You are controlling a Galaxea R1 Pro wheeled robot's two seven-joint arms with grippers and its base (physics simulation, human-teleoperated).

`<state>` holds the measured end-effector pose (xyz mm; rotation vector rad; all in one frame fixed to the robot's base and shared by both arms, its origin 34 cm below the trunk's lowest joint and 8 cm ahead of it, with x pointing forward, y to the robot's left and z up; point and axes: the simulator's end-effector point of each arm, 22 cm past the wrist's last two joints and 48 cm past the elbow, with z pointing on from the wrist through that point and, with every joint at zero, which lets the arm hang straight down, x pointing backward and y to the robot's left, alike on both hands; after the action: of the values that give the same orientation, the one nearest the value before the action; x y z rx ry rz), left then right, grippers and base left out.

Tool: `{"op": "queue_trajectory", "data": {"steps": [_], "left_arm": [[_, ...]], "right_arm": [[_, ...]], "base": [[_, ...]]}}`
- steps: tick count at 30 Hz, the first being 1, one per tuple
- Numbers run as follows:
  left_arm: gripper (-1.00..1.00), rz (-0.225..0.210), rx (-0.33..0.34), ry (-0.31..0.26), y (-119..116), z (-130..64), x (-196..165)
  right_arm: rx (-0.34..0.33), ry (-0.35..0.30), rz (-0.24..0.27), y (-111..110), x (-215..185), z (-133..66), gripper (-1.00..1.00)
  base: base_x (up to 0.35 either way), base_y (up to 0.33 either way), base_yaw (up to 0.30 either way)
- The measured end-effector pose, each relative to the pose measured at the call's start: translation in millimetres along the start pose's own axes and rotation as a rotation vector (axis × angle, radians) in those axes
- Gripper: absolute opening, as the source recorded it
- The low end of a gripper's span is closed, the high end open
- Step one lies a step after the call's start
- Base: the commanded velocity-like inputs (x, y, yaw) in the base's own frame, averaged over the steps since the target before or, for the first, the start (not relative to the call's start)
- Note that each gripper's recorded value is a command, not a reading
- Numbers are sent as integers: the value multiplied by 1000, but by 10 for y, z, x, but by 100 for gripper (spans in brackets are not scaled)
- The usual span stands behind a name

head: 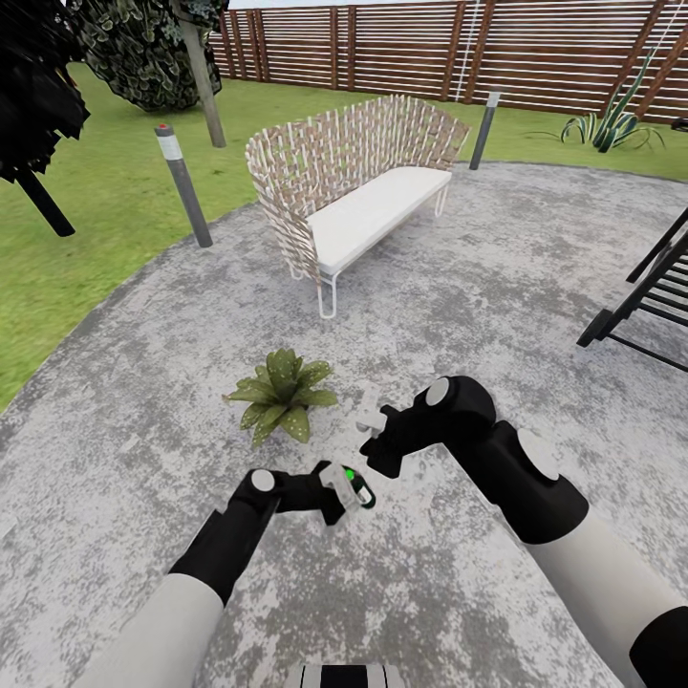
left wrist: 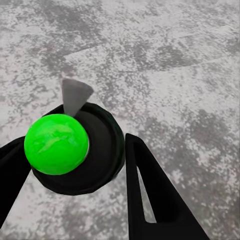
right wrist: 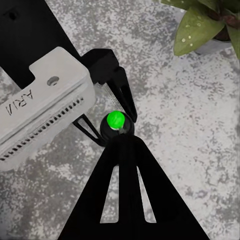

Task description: Pick up the pesticide atomizer in the garden and spray insectifuge to fully cover both potted plants in the garden.

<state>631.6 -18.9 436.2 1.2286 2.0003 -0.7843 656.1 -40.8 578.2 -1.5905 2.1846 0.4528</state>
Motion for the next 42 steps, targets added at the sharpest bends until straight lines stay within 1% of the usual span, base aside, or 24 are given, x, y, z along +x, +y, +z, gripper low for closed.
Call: {"op": "queue_trajectory", "data": {"steps": [4, 10, 17, 19, 21, 24, 29, 34, 42], "left_arm": [[-100, -10, -2, -18, 23, -27, -45], [-100, -14, -1, -29, 24, -33, -82], [-100, 1, -7, -49, 51, -65, -189], [-100, -10, -4, -72, 45, -72, -251], [-100, -29, 2, -102, 36, -82, -320], [-100, -40, 6, -121, 31, -89, -361], [-100, -43, 10, -128, 17, -84, -385], [-100, -42, 12, -132, 5, -78, -401], [-100, -46, 14, -139, -4, -71, -427]], "right_arm": [[2, 1, 1, -11, 10, -4, -100], [4, 1, -1, -18, 15, -6, -100], [7, 4, -8, -37, 38, -5, -100], [10, 11, -7, -58, 75, 5, -100], [12, 15, -18, -78, 108, 13, -100], [14, 15, -26, -97, 123, 12, -100], [27, 5, -15, -171, 124, -28, -100], [45, -3, -19, -255, 65, -89, -100], [48, -11, -21, -270, 17, -102, -100]], "base": [[0, 0, 0], [0, 0, 0], [0, 0, 0], [0, 0, 0], [0, 0, 0], [0, 0, 0], [0, 0, 0], [0, 0, 0], [0, 0, 0]]}}
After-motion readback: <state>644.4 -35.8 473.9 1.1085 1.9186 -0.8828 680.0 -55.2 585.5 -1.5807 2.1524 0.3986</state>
